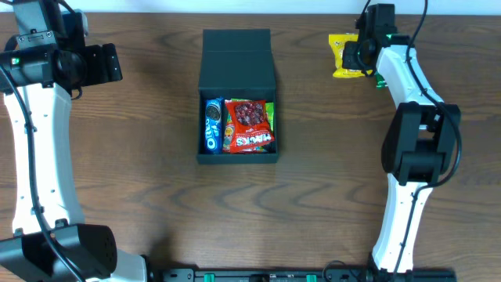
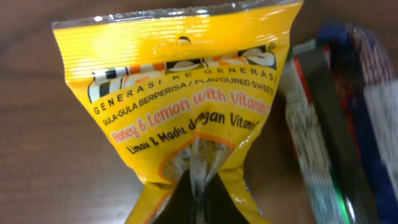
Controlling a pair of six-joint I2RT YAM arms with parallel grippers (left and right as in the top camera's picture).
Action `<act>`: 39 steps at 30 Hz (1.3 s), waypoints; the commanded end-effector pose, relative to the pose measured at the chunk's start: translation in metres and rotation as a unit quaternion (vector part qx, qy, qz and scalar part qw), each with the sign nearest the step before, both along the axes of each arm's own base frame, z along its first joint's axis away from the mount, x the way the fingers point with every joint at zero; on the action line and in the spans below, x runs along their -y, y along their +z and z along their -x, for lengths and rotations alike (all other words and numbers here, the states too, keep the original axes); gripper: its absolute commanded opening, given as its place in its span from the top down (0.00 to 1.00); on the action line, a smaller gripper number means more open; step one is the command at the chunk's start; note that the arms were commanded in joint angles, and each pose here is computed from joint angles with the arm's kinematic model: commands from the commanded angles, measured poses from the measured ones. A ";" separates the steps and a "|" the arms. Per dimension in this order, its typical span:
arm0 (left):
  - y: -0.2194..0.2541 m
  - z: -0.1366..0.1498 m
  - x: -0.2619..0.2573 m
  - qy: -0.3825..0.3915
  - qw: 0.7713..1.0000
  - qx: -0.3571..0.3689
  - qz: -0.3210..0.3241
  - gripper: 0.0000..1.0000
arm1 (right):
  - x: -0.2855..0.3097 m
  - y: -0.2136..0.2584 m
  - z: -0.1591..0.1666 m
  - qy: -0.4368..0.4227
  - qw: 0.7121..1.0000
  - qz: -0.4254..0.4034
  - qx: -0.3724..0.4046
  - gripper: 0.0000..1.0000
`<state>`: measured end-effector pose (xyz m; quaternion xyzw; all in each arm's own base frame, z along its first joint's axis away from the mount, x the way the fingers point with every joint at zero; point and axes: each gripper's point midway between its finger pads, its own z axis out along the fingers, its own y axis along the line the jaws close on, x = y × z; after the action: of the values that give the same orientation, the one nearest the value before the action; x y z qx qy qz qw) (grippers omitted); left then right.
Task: Pack container
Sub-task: 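Grasp the yellow Hacks bag with the right gripper and lift, then carry the yellow bag over the box and lower it in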
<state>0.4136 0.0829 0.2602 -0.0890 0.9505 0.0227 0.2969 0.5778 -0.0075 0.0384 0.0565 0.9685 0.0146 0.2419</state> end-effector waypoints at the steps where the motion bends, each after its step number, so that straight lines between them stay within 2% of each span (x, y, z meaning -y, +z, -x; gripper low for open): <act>1: 0.006 0.003 0.000 -0.008 1.000 0.006 -0.007 0.05 | -0.009 -0.011 0.003 -0.012 0.999 -0.010 -0.028 0.99; 6: 0.006 0.003 0.000 -0.008 1.000 0.008 -0.007 0.05 | -0.029 0.054 -0.003 -0.016 0.999 -0.023 -0.016 0.99; 9: 0.007 0.002 0.000 -0.010 1.000 0.008 -0.008 0.05 | -0.054 0.096 0.005 -0.012 0.999 -0.032 -0.013 0.99; 14: 0.008 0.000 -0.001 -0.010 1.000 0.014 -0.009 0.05 | -0.127 0.150 0.050 -0.007 0.998 -0.060 -0.037 0.99; 20: 0.010 -0.002 -0.001 -0.010 1.000 0.020 -0.011 0.05 | -0.178 0.169 0.094 0.073 0.995 -0.038 -0.064 0.99; 25: 0.010 -0.002 -0.001 -0.010 1.000 0.020 -0.011 0.05 | -0.182 0.186 0.125 0.122 0.989 -0.023 -0.085 0.99; 31: 0.009 -0.001 -0.001 -0.010 1.000 0.017 -0.010 0.05 | -0.160 0.225 0.157 0.109 0.991 -0.021 -0.074 0.98; 34: 0.010 -0.002 -0.001 -0.010 1.000 0.019 -0.011 0.05 | -0.143 0.218 0.174 0.085 0.992 0.020 -0.092 0.98; 39: 0.010 -0.002 -0.001 -0.019 1.000 0.018 -0.017 0.05 | -0.137 0.195 0.206 0.096 0.988 0.055 -0.104 0.98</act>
<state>0.4191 0.0840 0.2641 -0.0780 0.9472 0.0276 0.3098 0.3823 0.1332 0.2449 -0.0408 0.9885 0.0040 0.1454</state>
